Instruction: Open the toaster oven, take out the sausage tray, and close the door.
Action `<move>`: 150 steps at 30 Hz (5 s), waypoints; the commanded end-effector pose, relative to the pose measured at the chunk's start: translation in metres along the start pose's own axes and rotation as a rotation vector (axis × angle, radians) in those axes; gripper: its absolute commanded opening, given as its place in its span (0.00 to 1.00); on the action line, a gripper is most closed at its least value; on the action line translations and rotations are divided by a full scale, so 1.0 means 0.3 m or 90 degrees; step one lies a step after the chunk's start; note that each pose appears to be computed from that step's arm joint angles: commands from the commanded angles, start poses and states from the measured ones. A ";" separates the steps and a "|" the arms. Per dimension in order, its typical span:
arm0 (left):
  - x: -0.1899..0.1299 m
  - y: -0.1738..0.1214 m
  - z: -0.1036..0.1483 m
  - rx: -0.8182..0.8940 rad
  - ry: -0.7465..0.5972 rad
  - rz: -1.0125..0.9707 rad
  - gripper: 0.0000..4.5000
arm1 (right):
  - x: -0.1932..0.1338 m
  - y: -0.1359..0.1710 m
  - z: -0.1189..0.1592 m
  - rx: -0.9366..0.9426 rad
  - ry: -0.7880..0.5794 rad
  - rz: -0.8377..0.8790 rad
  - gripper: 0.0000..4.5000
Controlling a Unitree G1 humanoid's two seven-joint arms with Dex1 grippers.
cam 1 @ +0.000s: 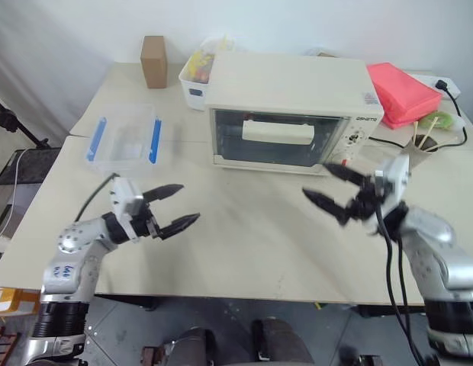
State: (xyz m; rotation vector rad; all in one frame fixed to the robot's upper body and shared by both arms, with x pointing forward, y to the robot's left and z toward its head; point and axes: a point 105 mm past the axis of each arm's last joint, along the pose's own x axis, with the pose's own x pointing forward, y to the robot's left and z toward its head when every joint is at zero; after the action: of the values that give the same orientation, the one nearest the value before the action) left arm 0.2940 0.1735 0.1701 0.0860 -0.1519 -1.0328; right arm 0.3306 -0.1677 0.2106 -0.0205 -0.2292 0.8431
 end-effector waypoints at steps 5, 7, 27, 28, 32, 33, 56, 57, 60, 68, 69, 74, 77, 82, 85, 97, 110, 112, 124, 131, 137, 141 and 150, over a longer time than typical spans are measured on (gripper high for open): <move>-0.009 -0.033 0.045 -0.019 -0.039 0.006 1.00 | 0.076 -0.010 0.053 -0.006 -0.045 0.022 1.00; -0.017 -0.035 0.039 -0.021 -0.036 0.016 1.00 | 0.089 0.006 0.067 -0.012 -0.056 0.045 1.00; 0.092 0.153 0.151 -0.024 -0.114 0.079 0.59 | -0.022 0.154 -0.053 -0.210 0.036 0.231 1.00; 0.118 0.165 0.155 -0.022 -0.118 0.079 0.52 | -0.021 0.154 -0.055 -0.212 0.036 0.231 1.00; 0.239 0.212 0.149 -0.012 -0.116 0.089 0.27 | -0.020 0.153 -0.063 -0.220 0.038 0.231 1.00; 0.266 0.212 0.146 -0.013 -0.118 0.082 0.19 | -0.018 0.153 -0.063 -0.222 0.037 0.231 1.00; 0.328 0.054 -0.091 -0.026 0.029 -0.126 0.01 | -0.422 0.035 -0.112 -0.241 0.181 -0.061 1.00; 0.325 0.051 -0.099 -0.022 0.036 -0.129 0.01 | -0.437 0.027 -0.105 -0.244 0.184 -0.073 1.00; 0.319 0.050 -0.118 -0.019 0.043 -0.114 0.01 | -0.433 0.016 -0.076 -0.245 0.174 -0.087 1.00; 0.295 0.028 -0.167 -0.011 0.060 -0.084 0.01 | -0.190 0.056 0.001 -0.286 0.114 -0.027 1.00; 0.291 0.025 -0.169 -0.015 0.055 -0.075 0.04 | -0.157 0.062 0.001 -0.294 0.118 -0.023 1.00; 0.252 0.004 -0.148 -0.021 0.014 -0.030 0.33 | 0.003 0.056 -0.002 -0.342 0.123 -0.052 1.00; 0.232 -0.006 -0.133 -0.018 0.002 -0.014 0.52 | 0.075 0.043 0.000 -0.366 0.102 -0.069 1.00; 0.170 -0.029 -0.065 -0.001 -0.047 0.052 0.85 | 0.277 -0.009 -0.054 -0.501 0.127 -0.106 1.00; 0.143 -0.042 -0.029 0.006 -0.071 0.086 0.99 | 0.352 -0.042 -0.070 -0.550 0.135 -0.123 1.00; 0.117 -0.072 -0.021 0.008 -0.065 0.134 1.00 | 0.486 -0.107 -0.078 -0.714 0.180 -0.173 0.87; 0.302 0.058 0.087 0.059 -0.120 0.073 1.00 | 0.504 -0.118 -0.051 -0.764 0.175 -0.191 0.02; 0.322 0.087 0.114 0.068 -0.131 0.071 1.00 | 0.505 -0.117 -0.043 -0.771 0.172 -0.191 0.02; 0.363 0.202 0.179 0.054 -0.154 0.080 1.00 | 0.465 -0.016 0.010 -0.843 0.132 -0.105 0.02; 0.381 0.206 0.171 0.038 -0.160 0.069 1.00 | 0.354 0.056 0.006 -0.847 0.147 -0.073 0.02; 0.377 0.214 0.165 0.024 -0.161 0.070 1.00 | 0.260 0.164 -0.005 -0.897 0.138 -0.011 0.02; 0.361 0.218 0.153 0.016 -0.156 0.068 1.00 | 0.191 0.218 -0.037 -0.874 0.157 0.008 0.02; 0.287 0.188 0.080 -0.060 -0.114 0.029 1.00 | 0.099 0.242 -0.060 -0.869 0.208 0.023 0.02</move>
State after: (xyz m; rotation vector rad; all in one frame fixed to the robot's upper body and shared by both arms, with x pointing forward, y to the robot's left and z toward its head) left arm 0.3879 0.1271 0.1956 -0.0889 -0.2316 -0.9673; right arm 0.3050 -0.0936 0.1719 -1.4078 -0.3975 0.6249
